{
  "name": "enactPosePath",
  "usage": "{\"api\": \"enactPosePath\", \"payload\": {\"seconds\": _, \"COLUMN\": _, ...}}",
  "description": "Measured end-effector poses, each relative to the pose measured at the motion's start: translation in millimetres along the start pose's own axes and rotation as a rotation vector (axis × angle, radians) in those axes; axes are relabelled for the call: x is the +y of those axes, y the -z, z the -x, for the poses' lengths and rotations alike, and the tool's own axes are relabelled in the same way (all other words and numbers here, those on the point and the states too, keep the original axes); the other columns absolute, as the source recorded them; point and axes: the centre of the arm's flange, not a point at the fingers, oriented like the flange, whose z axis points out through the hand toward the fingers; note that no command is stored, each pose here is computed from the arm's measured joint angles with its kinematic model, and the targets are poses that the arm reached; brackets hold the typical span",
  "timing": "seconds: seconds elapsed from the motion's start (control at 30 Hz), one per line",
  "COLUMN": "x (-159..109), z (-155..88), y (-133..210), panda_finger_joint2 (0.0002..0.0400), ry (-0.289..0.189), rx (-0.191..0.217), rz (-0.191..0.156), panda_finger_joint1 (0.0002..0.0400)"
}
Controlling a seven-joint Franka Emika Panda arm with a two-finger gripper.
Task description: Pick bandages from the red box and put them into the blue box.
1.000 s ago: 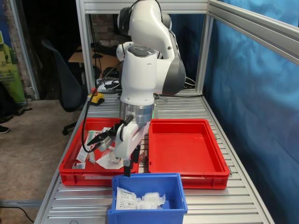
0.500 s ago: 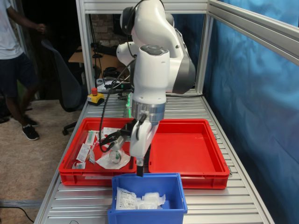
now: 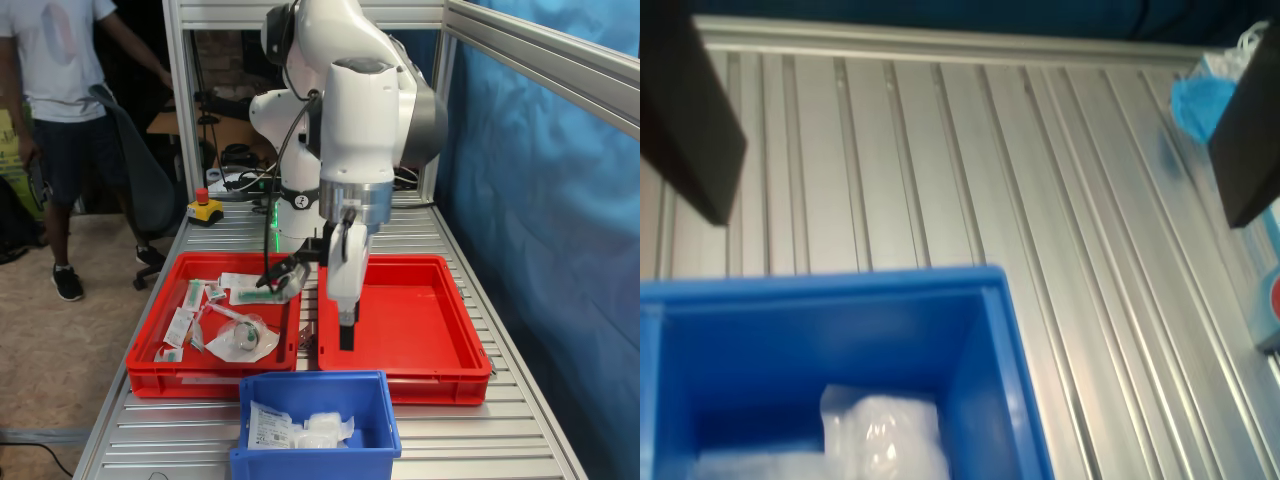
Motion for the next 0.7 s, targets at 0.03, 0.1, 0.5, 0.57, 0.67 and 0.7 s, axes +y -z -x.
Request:
{"api": "enactPosePath", "payload": {"seconds": 0.03, "x": 2.0, "z": 0.4, "y": 3.0, "panda_finger_joint2": 0.0400, "ry": 0.003, "rx": -0.003, "rz": 0.002, "panda_finger_joint1": 0.0400}}
{"api": "enactPosePath", "payload": {"seconds": 0.1, "x": 6.1, "z": 0.4, "y": 8.8, "panda_finger_joint2": 0.0400, "ry": 0.011, "rx": -0.007, "rz": 0.005, "panda_finger_joint1": 0.0400}}
{"api": "enactPosePath", "payload": {"seconds": 0.5, "x": 33.6, "z": -25.9, "y": 26.3, "panda_finger_joint2": 0.0400, "ry": 0.075, "rx": 0.034, "rz": 0.030, "panda_finger_joint1": 0.0400}}
{"api": "enactPosePath", "payload": {"seconds": 0.57, "x": 37.7, "z": -38.0, "y": 25.4, "panda_finger_joint2": 0.0400, "ry": 0.083, "rx": 0.054, "rz": 0.039, "panda_finger_joint1": 0.0400}}
{"api": "enactPosePath", "payload": {"seconds": 0.67, "x": 40.8, "z": -52.7, "y": 24.3, "panda_finger_joint2": 0.0400, "ry": 0.086, "rx": 0.075, "rz": 0.050, "panda_finger_joint1": 0.0400}}
{"api": "enactPosePath", "payload": {"seconds": 0.7, "x": 42.0, "z": -63.1, "y": 23.5, "panda_finger_joint2": 0.0400, "ry": 0.085, "rx": 0.090, "rz": 0.055, "panda_finger_joint1": 0.0400}}
